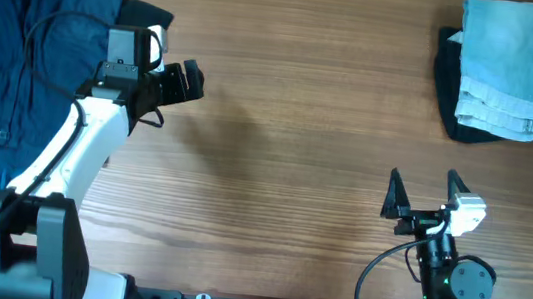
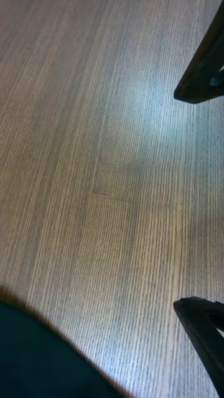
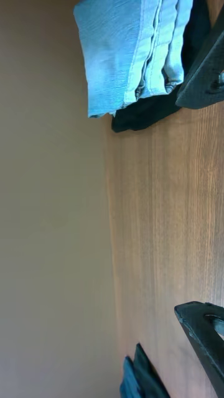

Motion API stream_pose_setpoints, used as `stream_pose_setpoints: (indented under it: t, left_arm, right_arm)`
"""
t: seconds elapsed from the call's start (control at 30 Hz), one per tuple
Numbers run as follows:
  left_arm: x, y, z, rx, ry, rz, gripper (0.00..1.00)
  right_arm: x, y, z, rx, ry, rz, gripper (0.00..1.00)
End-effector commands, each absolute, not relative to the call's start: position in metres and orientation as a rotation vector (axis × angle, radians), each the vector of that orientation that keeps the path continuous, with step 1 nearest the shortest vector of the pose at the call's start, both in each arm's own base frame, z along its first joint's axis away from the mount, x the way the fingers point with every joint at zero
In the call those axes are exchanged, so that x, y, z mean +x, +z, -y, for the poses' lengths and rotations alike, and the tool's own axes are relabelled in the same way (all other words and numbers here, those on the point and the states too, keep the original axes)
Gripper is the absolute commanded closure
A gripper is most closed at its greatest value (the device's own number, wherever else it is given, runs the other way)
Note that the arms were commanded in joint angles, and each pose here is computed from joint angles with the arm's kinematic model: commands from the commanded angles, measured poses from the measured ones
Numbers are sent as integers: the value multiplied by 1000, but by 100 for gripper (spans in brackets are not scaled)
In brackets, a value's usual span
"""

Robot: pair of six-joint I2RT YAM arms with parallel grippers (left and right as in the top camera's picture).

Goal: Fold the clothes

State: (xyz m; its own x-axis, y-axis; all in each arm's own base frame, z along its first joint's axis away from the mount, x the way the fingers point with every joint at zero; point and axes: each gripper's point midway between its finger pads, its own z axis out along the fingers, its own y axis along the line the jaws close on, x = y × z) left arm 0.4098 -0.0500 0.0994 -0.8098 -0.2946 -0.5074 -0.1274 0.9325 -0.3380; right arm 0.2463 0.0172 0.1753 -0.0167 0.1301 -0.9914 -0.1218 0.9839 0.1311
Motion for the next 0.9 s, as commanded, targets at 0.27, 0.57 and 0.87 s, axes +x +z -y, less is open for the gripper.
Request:
stream_pose_setpoints:
  t: [0.27,0.57,0.87]
  left_arm:
    - [396,103,63,-254,-408,-2491,0]
    - [332,123,55,-191,-370,-2168,0]
    - [271,137,41,-170,-401,-1884,0]
  right_arm:
    - [246,179,-12,27,180,-1558,0]
    - [246,179,-12,27,180,-1558,0]
    - [246,179,-12,27,180,-1558,0]
